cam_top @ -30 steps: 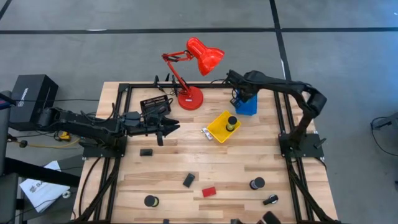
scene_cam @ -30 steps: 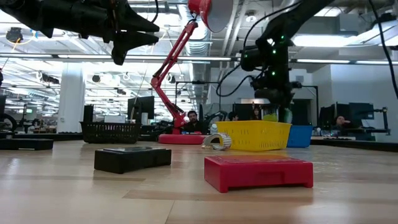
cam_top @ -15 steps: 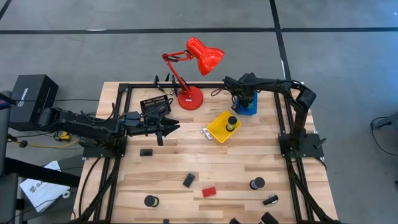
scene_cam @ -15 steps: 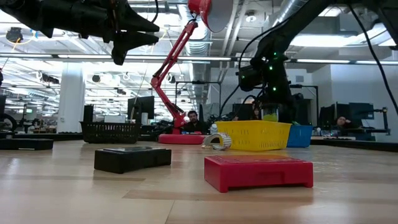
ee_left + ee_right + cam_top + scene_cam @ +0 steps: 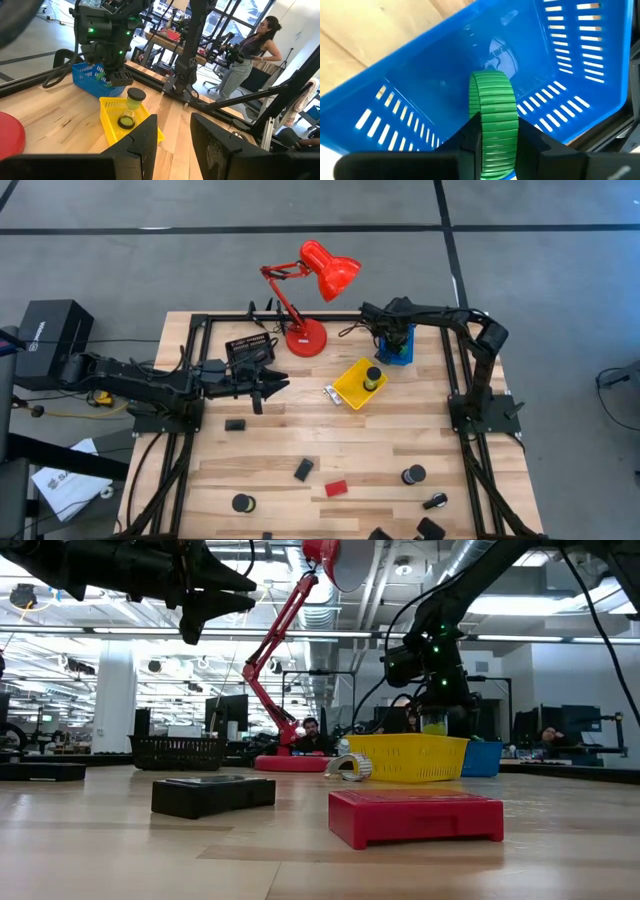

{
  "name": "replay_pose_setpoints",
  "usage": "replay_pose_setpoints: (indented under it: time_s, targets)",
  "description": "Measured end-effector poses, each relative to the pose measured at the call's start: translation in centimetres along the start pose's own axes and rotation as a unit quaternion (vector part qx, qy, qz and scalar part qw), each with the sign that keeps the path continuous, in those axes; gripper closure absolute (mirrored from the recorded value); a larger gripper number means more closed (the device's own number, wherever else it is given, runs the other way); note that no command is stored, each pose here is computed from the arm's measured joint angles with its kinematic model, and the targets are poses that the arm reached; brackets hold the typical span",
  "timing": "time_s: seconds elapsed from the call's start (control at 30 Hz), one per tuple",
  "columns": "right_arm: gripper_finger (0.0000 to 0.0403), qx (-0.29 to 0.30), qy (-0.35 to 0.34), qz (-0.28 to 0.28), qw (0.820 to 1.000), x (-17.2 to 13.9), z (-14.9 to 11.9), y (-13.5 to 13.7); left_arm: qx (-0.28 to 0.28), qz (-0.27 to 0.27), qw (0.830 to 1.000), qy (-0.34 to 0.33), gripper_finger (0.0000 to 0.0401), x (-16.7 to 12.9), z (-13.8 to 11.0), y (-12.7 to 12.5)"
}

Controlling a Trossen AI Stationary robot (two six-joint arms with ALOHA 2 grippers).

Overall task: Pick & Place Office items
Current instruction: Put the green wrist watch into the black bin

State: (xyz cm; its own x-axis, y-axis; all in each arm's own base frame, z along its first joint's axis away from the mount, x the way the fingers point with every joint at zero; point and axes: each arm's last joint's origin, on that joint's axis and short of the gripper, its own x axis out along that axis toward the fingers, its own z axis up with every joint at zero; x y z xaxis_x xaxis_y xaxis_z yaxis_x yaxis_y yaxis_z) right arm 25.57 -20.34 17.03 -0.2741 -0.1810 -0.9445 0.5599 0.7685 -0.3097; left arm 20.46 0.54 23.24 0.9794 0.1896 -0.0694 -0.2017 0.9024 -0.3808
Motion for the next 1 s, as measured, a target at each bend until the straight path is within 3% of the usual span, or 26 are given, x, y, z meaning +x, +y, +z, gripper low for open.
replay_pose_setpoints:
  time_s: [0.27,0.63,0.83,1.0]
  targets:
    - [0.0322,0.007,-0.004,0.000,1.000,0.0,0.1,0.1,0.000,-0.001,1.000,0.000,0.0289,0.0,0.0,0.0]
    - [0.0207,0.017,-0.016,-0.001,1.000,-0.1,0.4,-0.2,0.000,-0.002,1.000,0.001,0.0289,0.0,0.0,0.0]
    - [0.0181,0.029,0.001,-0.029,0.999,-2.6,0.3,-1.2,0.000,-0.002,1.000,0.001,0.0289,0.0,0.0,0.0]
    - [0.0179,0.039,-0.026,-0.028,0.998,-6.5,-0.7,-2.4,0.000,-0.002,1.000,0.001,0.0289,0.0,0.0,0.0]
